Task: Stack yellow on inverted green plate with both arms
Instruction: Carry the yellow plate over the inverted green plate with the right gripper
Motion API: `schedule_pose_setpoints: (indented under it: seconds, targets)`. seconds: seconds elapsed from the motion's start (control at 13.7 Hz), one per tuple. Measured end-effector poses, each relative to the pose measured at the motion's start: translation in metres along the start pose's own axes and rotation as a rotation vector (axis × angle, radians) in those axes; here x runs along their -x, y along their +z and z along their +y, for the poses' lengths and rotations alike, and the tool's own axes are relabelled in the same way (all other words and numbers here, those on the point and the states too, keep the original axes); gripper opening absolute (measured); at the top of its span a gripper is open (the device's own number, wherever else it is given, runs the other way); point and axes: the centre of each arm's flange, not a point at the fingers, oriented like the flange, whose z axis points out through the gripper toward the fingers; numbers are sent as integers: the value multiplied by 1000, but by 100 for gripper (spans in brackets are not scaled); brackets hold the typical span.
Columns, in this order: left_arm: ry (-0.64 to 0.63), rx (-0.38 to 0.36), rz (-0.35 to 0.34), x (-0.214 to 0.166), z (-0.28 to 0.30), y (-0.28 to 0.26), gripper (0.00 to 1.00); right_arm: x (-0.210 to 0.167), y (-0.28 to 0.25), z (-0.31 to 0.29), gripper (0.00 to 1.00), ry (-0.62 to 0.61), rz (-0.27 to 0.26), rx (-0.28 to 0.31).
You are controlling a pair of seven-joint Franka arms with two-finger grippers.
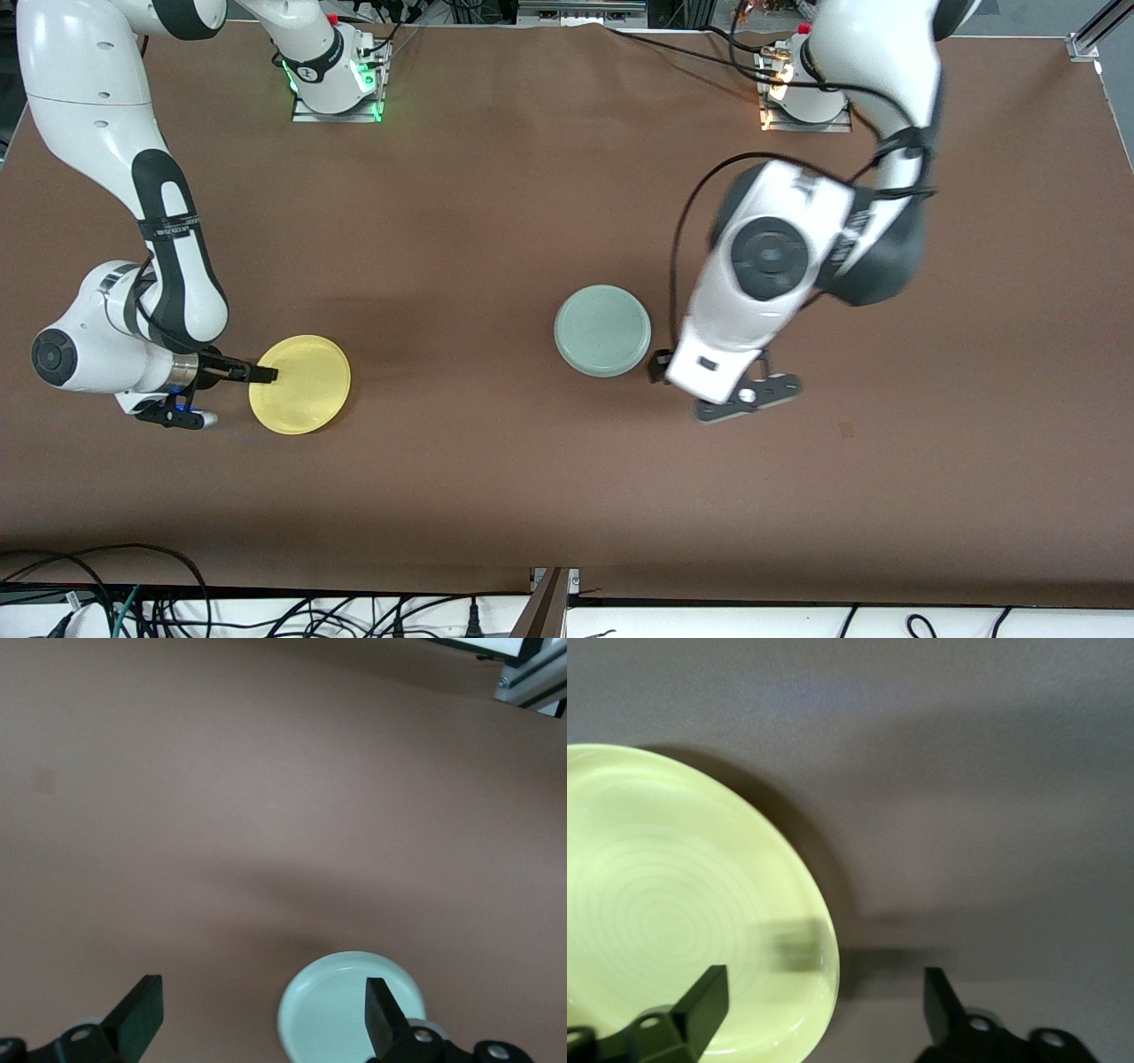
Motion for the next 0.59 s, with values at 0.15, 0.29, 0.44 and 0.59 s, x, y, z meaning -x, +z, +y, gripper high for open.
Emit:
schedule_pose_setpoints:
  seconds: [0.15,0.29,0.44,0.59]
  targets:
    - [90,-7,-22,-18,-54,-38,100,2,6,1,67,-13,-3,-7]
    - [187,-3,-24,-30,-105,-77,100,2,8,2,44,-19,-6,-7]
    - [281,-5,-39,-28,-147,-113,100,2,8,1,20,-19,-2,-16]
    - [311,-6,-63,-28,-193,-140,100,0,1,-3,4,-8,15,-56]
